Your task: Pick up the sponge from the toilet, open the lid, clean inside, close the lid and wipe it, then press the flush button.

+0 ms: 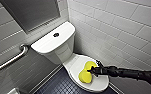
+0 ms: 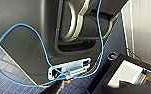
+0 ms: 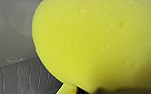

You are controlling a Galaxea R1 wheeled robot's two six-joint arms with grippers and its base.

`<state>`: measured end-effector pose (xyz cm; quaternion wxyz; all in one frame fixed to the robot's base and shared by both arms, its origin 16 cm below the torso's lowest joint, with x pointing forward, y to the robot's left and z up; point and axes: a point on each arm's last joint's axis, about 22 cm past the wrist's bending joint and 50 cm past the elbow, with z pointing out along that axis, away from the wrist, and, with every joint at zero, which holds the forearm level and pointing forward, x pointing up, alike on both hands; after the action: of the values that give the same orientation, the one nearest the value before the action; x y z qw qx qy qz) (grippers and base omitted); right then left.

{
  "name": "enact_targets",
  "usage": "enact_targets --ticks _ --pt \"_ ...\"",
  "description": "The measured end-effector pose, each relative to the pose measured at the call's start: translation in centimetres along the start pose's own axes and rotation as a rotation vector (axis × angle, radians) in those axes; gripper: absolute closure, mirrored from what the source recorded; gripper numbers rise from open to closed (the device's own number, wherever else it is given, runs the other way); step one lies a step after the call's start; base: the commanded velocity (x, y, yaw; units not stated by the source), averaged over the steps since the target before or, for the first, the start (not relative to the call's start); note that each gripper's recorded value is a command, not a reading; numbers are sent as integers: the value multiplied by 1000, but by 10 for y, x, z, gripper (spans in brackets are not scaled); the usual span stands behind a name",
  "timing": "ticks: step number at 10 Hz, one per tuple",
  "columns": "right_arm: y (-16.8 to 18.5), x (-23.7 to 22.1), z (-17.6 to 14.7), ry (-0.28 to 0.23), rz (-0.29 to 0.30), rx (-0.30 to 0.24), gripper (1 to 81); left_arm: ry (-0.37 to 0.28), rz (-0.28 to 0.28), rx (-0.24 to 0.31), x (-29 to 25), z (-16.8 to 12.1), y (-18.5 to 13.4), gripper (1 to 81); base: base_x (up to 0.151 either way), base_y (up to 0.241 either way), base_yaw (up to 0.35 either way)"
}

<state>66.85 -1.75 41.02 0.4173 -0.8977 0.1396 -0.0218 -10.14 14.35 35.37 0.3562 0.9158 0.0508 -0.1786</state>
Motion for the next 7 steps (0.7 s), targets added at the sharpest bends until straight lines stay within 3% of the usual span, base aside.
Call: enact_targets --ticks 4,7 --pt "-19 9 68 24 9 -28 811 0 -1 1 0 0 0 10 0 0 0" --pt "-29 23 100 72 25 -7 811 0 -3 0 0 0 0 10 0 0 0"
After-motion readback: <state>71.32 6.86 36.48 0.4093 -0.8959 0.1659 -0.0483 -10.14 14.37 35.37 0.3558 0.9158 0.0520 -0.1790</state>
